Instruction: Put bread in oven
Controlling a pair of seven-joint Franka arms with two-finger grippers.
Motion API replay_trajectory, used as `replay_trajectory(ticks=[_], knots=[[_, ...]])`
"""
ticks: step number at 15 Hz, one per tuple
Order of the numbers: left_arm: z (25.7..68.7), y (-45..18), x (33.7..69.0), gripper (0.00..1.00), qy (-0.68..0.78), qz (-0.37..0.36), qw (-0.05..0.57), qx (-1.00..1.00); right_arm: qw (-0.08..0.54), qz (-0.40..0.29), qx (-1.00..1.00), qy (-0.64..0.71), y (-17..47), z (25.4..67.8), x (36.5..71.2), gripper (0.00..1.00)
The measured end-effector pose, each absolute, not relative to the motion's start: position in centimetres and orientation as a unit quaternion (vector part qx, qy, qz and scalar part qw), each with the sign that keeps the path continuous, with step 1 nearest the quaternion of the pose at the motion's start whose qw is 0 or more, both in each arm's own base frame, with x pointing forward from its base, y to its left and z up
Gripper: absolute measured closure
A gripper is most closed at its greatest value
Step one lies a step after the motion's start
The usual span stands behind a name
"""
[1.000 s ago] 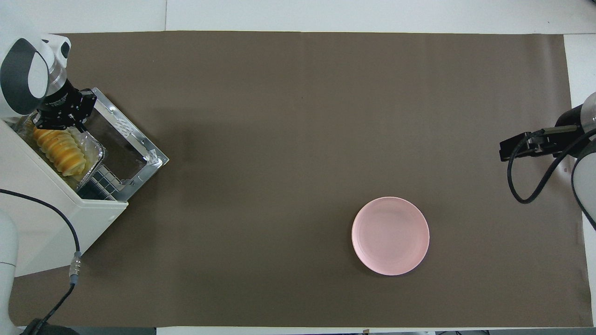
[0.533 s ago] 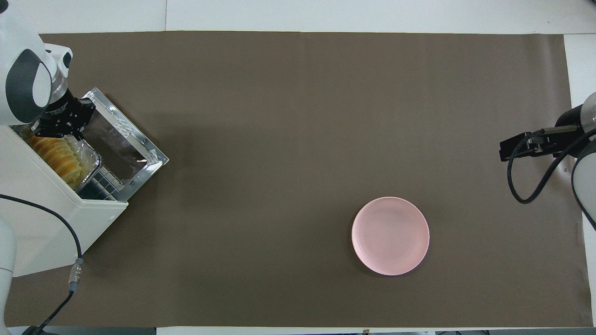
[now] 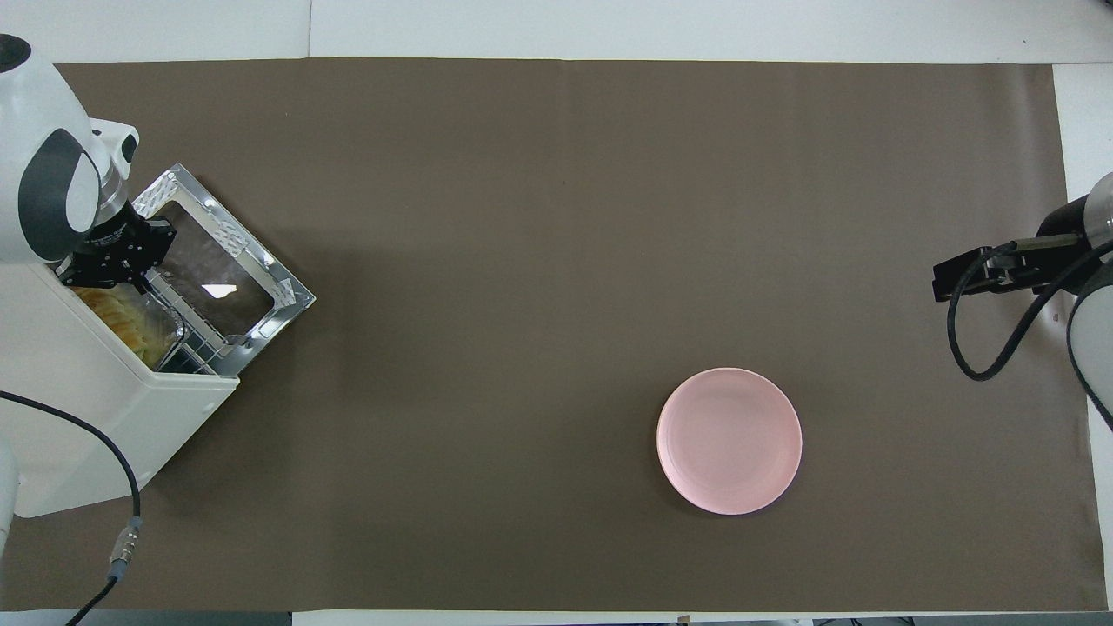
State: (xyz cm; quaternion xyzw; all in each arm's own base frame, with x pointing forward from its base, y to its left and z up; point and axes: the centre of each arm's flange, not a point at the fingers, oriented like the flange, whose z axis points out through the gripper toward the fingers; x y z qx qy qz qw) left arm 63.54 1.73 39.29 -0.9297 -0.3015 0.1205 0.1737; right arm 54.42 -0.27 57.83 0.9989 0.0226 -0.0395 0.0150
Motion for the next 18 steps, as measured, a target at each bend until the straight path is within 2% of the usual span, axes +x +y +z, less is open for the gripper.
replay_trajectory(ticks=[2,3,8,11,12,18], knots=[[39.4,1.6,63.4,0.98,-0.3,0.12,0.173,-0.931,0.015,-0.039,0.999,0.023,-0.3,57.8,54.4,0.0],[39.5,1.5,63.4,0.92,-0.295,0.119,0.172,-0.932,0.015,-0.039,0.999,0.023,-0.3,57.8,54.4,0.0],[40.0,1.5,63.6,0.41,-0.258,0.116,0.163,-0.945,0.015,-0.039,0.999,0.023,-0.3,57.8,54.4,0.0],[41.4,0.6,64.2,0.06,-0.222,0.097,0.153,-0.958,0.015,-0.039,0.999,0.023,-0.3,57.8,54.4,0.0],[42.3,0.6,64.5,0.0,-0.212,0.089,0.15,-0.962,0.015,-0.039,0.999,0.023,-0.3,57.8,54.4,0.0],[48.2,-1.2,65.2,0.0,-0.137,0.044,0.116,-0.983,0.015,-0.039,0.999,0.023,-0.3,57.8,54.4,0.0]])
